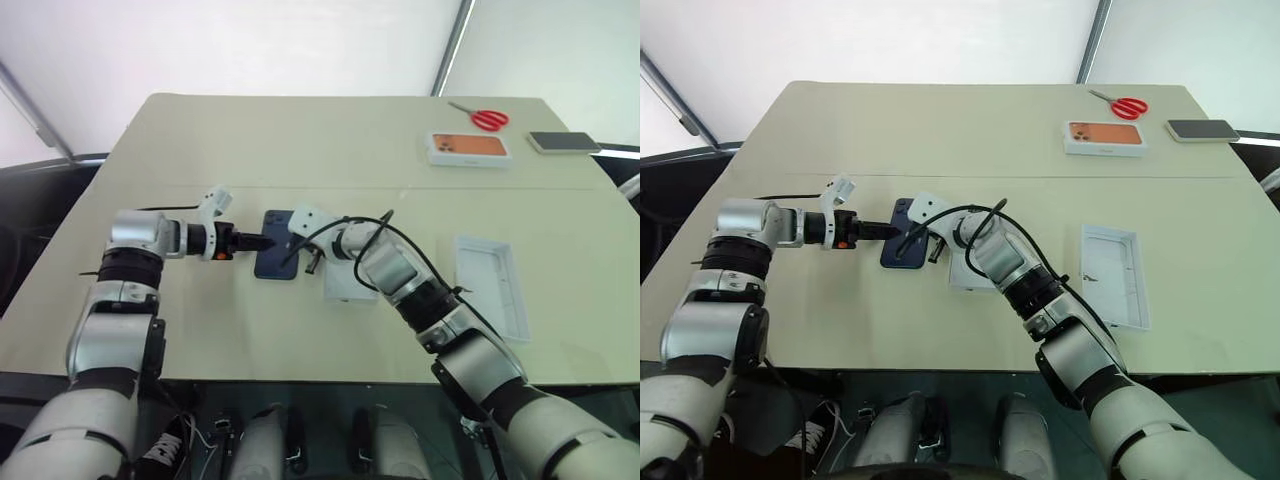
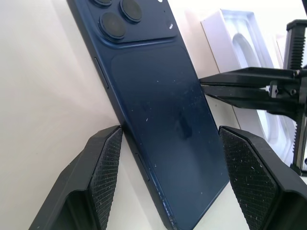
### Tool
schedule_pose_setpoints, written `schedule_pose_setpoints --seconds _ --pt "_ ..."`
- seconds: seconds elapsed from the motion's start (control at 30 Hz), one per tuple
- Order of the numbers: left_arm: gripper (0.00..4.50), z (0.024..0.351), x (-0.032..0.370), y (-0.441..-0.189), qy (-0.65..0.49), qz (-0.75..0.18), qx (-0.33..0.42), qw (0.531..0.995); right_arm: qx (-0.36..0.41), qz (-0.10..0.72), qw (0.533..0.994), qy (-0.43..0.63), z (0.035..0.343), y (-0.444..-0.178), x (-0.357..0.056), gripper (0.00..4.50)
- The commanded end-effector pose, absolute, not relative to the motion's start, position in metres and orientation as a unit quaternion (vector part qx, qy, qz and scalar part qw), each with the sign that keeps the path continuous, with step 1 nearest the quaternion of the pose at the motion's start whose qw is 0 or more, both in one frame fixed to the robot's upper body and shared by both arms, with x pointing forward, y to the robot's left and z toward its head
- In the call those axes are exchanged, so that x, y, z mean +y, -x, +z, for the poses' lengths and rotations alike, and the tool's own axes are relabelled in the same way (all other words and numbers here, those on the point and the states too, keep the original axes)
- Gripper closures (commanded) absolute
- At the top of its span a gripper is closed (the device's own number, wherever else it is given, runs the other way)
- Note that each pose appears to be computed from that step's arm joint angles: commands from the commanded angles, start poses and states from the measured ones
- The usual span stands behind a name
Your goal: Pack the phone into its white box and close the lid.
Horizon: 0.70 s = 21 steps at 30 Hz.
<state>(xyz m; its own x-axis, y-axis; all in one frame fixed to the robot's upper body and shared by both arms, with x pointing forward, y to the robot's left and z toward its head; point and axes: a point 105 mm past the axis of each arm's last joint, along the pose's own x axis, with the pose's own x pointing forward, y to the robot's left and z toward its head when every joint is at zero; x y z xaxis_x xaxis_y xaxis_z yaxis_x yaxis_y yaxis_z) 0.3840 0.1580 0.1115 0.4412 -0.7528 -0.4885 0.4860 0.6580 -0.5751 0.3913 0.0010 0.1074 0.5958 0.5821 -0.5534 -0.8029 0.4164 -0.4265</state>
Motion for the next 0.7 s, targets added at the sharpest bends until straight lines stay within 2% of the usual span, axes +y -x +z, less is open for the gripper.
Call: schedule_pose_setpoints --seconds 0.03,0.3,0.53,0.7 --pt "1.12 0.068 0.125 -0.361 0.229 -0.38 0.452 0.774 0.128 0.435 0.825 0.338 0.126 -0.389 0.016 4.43" --pt "1.12 0.076 0.125 -0.365 0.27 -0.368 0.441 0.773 0.126 0.433 0.826 0.338 0.125 -0.39 0.016 4.43" --pt "1.12 0.075 0.126 -0.372 0.217 -0.342 0.44 0.801 0.125 0.433 0.827 0.337 0.126 -0.391 0.016 4.43" --pt "1.12 0.093 0.114 -0.368 0.271 -0.38 0.413 0.782 0.127 0.431 0.827 0.338 0.125 -0.391 0.014 4.43"
